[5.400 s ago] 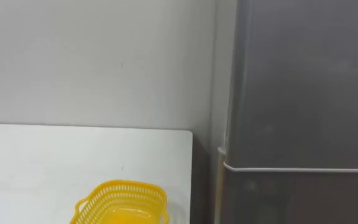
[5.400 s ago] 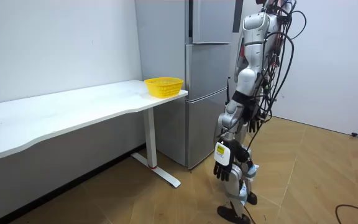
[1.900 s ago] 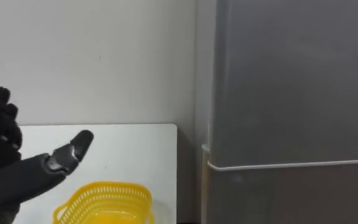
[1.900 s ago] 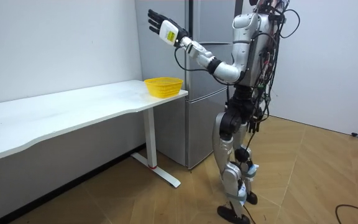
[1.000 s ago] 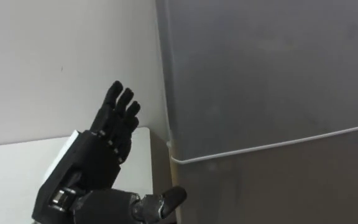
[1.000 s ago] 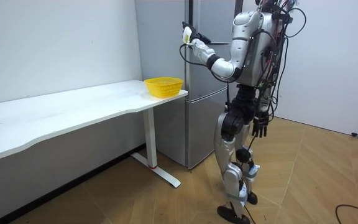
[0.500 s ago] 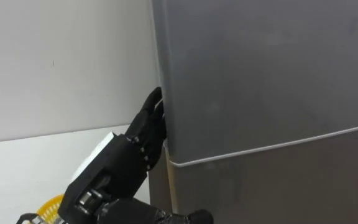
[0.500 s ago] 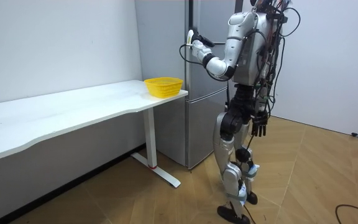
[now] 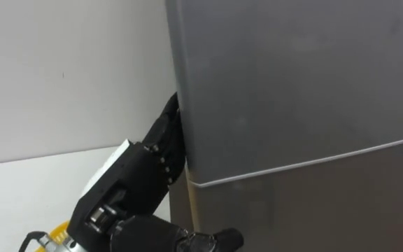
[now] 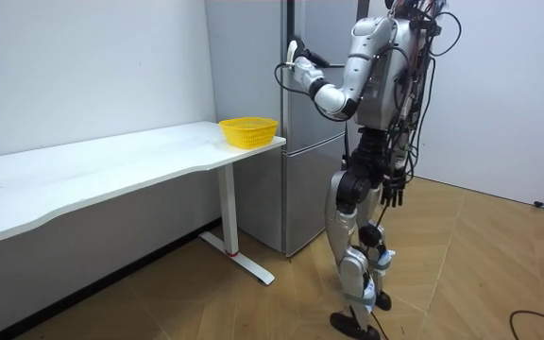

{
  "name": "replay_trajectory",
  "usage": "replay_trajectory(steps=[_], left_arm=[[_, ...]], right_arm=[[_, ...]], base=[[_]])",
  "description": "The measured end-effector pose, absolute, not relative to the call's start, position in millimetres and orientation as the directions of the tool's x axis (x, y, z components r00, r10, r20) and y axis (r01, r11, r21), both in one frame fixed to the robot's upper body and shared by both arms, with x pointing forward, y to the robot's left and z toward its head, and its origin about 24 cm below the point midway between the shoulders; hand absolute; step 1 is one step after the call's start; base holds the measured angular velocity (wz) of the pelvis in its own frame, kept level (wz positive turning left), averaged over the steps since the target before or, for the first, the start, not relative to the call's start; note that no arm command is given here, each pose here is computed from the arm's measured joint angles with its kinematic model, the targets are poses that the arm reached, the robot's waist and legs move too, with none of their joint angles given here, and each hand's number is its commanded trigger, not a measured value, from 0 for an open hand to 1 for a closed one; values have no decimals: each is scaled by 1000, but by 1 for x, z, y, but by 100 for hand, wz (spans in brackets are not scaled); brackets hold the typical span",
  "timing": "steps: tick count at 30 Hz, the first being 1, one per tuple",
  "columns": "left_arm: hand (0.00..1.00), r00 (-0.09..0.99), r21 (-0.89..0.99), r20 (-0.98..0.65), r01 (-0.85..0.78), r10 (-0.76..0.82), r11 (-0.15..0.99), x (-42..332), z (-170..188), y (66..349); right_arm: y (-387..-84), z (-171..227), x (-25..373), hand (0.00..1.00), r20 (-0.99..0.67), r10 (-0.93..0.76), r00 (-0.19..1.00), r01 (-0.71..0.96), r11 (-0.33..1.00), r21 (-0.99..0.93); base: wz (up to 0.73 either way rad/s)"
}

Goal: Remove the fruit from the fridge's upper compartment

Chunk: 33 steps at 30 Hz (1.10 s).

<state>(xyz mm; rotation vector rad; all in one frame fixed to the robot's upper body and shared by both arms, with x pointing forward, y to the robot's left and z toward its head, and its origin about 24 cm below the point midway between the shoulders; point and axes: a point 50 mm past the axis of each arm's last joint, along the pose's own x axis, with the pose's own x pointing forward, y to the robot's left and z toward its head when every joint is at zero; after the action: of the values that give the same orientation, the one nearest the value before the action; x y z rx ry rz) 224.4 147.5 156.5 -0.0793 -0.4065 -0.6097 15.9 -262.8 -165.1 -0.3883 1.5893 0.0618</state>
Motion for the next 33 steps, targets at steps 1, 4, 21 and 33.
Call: replay_trajectory(steps=[1,4,21,33], left_arm=[[0,744,45,391,572,-541,819,224,156,147],[72,744,43,388,574,-543,818,224,156,147],[22,751,-14,421,566,-509,824,223,160,156],[0,673,19,433,659,-600,752,220,162,143]], right_arm=[[-263,-165,16,0,-978,-208,-8,-283,939,-198],[-263,-165,15,0,-978,-209,-19,-282,939,-195],[-263,-165,11,0,-981,-192,-36,-285,943,-174],[-262,-165,15,0,-983,-179,-30,-287,944,-163]], base=[[0],[0],[1],[0]])
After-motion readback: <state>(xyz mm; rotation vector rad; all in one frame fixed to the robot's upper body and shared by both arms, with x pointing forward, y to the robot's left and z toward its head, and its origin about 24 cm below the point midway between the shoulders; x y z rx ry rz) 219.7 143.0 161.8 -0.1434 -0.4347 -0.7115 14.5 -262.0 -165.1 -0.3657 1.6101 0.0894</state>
